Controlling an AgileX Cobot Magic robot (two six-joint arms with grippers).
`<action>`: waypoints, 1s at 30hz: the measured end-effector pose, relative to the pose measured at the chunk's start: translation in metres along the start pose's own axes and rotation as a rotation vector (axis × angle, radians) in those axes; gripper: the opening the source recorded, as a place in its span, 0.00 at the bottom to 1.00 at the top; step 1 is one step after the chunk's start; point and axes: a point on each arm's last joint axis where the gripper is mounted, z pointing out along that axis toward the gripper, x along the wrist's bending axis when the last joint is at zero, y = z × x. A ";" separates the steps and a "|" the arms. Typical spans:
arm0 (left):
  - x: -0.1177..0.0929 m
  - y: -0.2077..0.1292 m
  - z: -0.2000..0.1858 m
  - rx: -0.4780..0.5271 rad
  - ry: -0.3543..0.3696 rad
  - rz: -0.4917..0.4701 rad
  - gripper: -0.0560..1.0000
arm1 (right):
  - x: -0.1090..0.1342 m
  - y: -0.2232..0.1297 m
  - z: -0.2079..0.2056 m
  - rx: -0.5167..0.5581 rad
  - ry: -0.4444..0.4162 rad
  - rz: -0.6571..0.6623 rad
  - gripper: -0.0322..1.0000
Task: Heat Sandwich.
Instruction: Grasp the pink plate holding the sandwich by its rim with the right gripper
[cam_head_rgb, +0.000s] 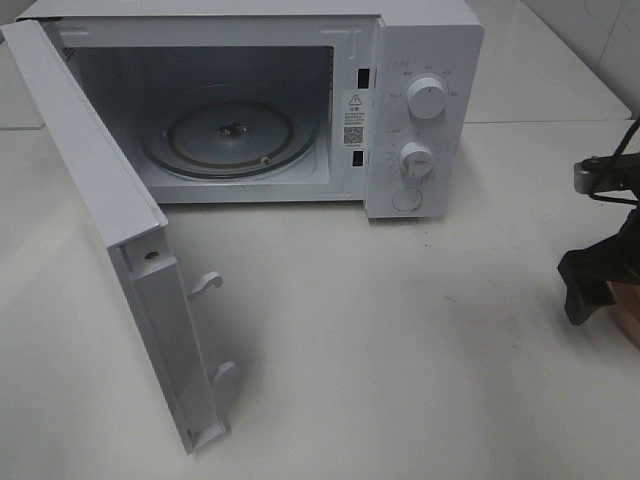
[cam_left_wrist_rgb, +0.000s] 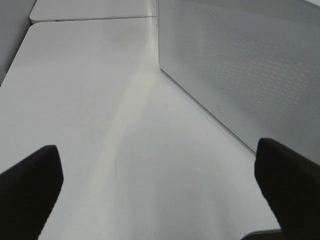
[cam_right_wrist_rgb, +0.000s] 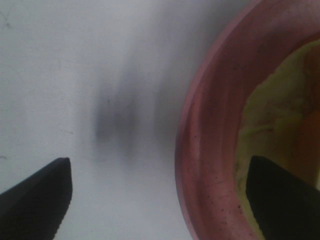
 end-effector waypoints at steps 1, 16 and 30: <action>0.000 0.000 0.000 0.000 0.000 0.000 0.99 | 0.000 0.000 0.003 0.005 0.000 -0.001 0.90; 0.000 0.000 0.000 0.000 0.000 0.000 0.99 | 0.001 0.007 0.029 0.038 -0.003 -0.023 0.88; 0.000 0.000 0.000 0.000 0.000 0.000 0.99 | -0.002 0.006 0.029 0.049 -0.039 -0.043 0.39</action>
